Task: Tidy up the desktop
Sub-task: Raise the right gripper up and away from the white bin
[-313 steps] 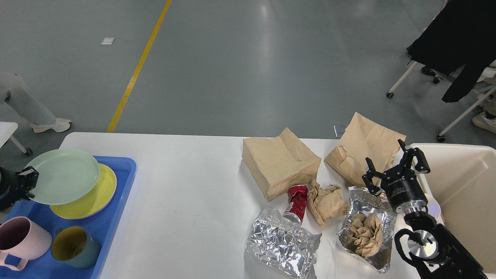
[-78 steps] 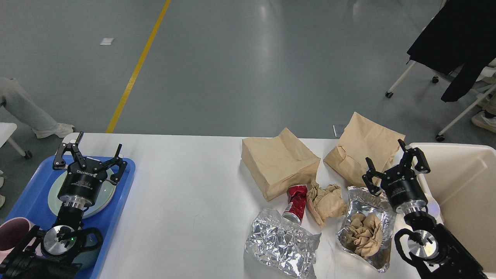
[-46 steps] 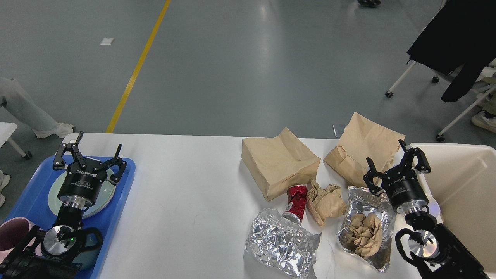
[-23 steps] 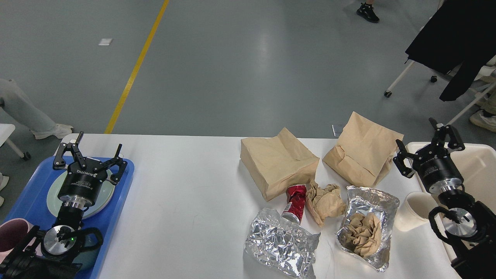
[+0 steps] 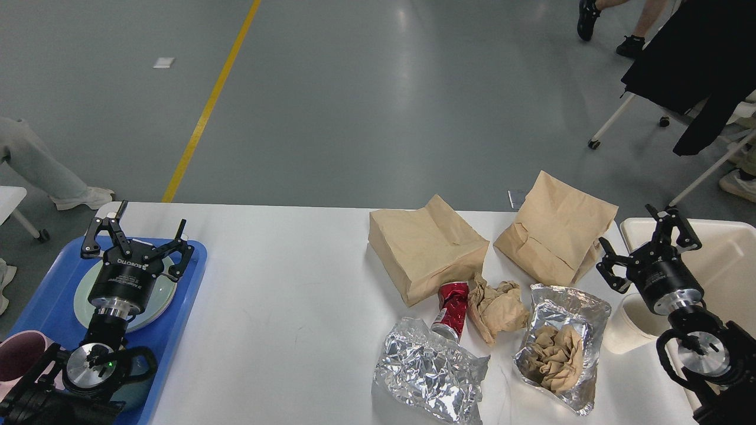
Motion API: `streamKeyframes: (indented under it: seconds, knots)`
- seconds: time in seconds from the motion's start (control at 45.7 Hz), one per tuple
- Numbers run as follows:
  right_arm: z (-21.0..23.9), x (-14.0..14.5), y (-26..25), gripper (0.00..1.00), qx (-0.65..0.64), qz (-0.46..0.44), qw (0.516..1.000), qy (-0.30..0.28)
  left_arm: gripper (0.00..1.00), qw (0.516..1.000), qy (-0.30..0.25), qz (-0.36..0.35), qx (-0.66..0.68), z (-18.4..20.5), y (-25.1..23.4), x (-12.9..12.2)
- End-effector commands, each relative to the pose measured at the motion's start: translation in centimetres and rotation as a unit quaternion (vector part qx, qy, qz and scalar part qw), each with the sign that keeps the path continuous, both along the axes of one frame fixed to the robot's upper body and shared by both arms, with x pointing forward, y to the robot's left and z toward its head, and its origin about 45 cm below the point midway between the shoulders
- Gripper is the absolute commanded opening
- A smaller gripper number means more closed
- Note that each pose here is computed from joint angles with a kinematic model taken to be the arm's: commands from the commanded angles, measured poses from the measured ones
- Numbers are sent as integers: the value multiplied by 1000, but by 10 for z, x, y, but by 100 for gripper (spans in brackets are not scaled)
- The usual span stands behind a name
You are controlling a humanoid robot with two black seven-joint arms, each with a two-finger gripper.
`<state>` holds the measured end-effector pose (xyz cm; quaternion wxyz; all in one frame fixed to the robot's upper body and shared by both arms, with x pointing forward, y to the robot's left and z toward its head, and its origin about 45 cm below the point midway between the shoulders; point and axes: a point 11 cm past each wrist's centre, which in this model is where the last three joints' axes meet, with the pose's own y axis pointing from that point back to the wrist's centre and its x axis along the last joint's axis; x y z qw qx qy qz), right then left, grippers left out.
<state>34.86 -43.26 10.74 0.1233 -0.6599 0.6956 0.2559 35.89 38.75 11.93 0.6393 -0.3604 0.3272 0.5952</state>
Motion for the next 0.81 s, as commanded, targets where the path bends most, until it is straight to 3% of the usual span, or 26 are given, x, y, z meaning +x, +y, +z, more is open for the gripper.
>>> streamKeyframes:
  seconds: [0.0,0.263,0.789]
  knots:
    - [-1,-1,1,100,3,1,1000,1,96,1000,0,0,0,0,0,0]
    - [-7,-2,12,100,-4,21,1000,11,96,1000,0,0,0,0,0,0]
    - [23,24,16,100,-9,33,999,-29,96,1000,0,0,0,0,0,0]
